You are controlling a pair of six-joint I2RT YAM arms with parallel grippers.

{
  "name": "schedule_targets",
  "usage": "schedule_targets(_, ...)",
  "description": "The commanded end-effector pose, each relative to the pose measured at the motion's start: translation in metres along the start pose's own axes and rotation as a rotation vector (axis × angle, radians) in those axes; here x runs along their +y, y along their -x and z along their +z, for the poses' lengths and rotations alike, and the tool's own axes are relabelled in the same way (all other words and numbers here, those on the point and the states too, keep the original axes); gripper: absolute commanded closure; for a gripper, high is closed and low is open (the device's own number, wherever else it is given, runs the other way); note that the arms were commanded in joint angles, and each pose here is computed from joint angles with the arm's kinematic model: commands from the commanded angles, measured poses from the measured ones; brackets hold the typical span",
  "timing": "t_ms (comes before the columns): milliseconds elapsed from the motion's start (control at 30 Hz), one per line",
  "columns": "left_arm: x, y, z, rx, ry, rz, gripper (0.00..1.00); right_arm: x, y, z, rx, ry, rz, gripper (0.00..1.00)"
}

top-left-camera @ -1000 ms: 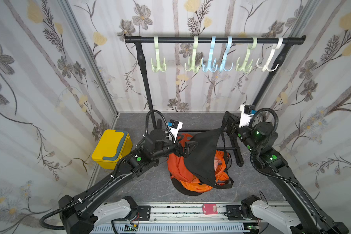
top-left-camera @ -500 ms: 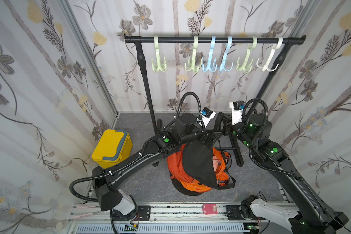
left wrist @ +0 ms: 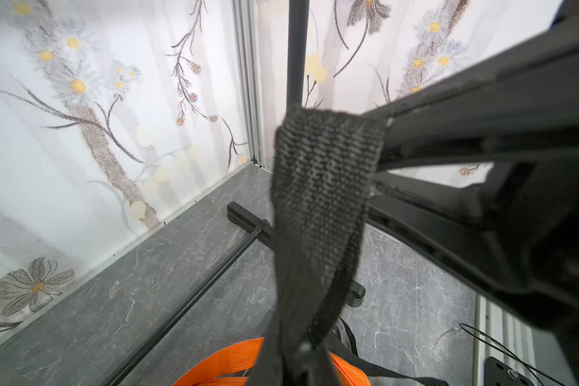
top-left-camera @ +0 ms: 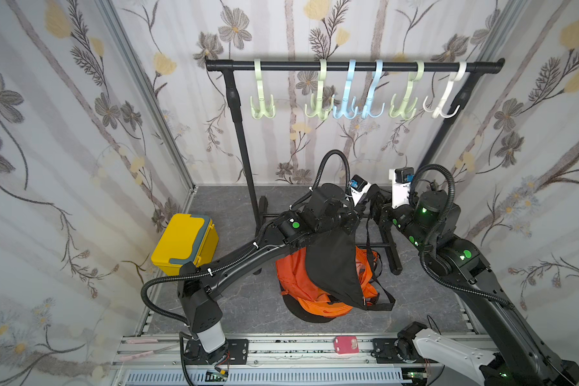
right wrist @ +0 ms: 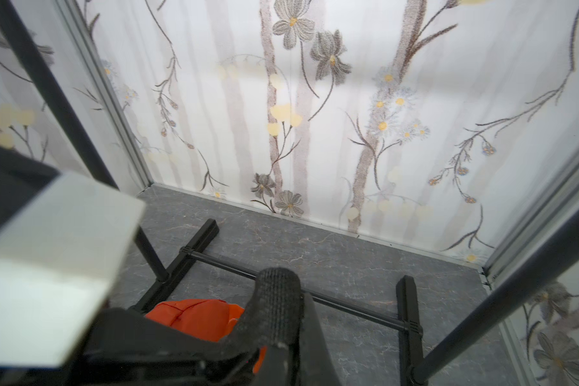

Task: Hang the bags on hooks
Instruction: Pick up the bag from the bag.

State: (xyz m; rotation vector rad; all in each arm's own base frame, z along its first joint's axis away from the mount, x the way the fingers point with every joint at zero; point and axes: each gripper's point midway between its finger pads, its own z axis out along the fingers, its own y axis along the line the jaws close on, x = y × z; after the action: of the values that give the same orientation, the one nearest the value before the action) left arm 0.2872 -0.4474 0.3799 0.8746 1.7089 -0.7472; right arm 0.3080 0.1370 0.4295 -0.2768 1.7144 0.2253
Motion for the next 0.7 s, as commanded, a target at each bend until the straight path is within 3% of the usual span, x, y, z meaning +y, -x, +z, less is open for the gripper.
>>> schedule_targets(0,0.005,0.014,-0.010,-0.050,0.035,-0.002,1.00,-0.015,0.000,-0.001,-0.010,-0.084,-0.014,1.00)
schedule_targets(67,0.007,0.022,-0.018,-0.075,0.041,-0.001,1.00,-0.019,-0.006,0.000,-0.009,-0.109,-0.010,0.98)
schedule_targets(133,0.006,0.033,-0.026,-0.108,0.041,-0.004,1.00,-0.027,-0.013,0.002,-0.013,-0.155,-0.002,0.87)
schedule_targets(200,0.005,0.043,-0.035,-0.142,0.037,-0.008,1.00,-0.032,-0.021,0.007,-0.016,-0.178,0.011,0.69)
schedule_targets(300,0.002,0.057,-0.048,-0.186,0.024,-0.011,1.00,-0.029,-0.039,0.019,-0.005,-0.155,0.033,0.60)
schedule_targets(433,0.000,0.064,-0.056,-0.194,0.017,-0.007,1.00,-0.014,-0.066,0.039,0.021,-0.076,0.070,0.55)
schedule_targets(567,0.002,0.068,-0.064,-0.196,0.028,-0.001,1.00,-0.017,-0.087,0.051,0.030,-0.088,0.106,0.55)
schedule_targets(633,0.004,0.068,-0.068,-0.196,0.042,0.004,1.00,-0.022,-0.090,0.051,0.024,-0.100,0.118,0.60)
schedule_targets(667,0.006,0.067,-0.070,-0.195,0.051,0.009,1.00,-0.025,-0.089,0.050,0.015,-0.107,0.121,0.67)
